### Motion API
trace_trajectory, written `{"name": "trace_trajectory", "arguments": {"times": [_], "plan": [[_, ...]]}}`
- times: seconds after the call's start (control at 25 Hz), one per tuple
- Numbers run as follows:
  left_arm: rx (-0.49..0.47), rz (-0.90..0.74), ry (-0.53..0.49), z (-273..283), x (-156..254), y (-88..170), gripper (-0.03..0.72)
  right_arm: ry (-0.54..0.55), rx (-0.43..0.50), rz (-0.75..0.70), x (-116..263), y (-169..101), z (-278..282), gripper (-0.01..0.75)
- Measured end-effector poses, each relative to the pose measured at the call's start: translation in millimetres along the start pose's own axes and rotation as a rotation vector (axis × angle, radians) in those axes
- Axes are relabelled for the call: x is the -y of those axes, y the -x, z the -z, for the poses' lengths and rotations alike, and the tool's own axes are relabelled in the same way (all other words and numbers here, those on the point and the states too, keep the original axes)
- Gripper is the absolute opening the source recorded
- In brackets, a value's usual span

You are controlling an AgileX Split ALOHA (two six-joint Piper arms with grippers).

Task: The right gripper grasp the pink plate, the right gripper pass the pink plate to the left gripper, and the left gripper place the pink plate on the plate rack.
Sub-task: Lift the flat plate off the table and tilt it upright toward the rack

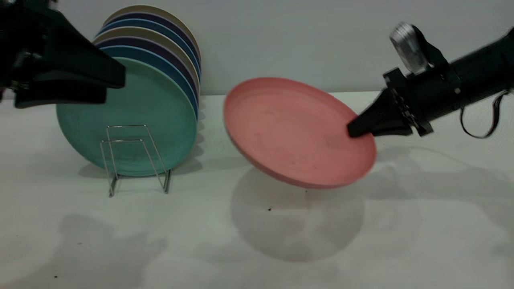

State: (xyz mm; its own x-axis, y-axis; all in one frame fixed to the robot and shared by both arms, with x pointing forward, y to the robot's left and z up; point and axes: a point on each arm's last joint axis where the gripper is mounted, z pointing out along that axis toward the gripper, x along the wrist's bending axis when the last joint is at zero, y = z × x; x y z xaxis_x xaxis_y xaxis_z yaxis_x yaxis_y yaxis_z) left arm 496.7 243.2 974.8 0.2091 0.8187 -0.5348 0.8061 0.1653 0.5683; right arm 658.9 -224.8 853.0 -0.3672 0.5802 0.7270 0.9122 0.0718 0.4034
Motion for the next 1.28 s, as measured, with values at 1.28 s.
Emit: {"name": "trace_trajectory", "arguments": {"times": [1.28], "plan": [[0.112, 0.125, -0.047, -39, 10, -16, 0.402, -0.088, -0.120, 0.145, 4, -76, -54, 0.016]]}}
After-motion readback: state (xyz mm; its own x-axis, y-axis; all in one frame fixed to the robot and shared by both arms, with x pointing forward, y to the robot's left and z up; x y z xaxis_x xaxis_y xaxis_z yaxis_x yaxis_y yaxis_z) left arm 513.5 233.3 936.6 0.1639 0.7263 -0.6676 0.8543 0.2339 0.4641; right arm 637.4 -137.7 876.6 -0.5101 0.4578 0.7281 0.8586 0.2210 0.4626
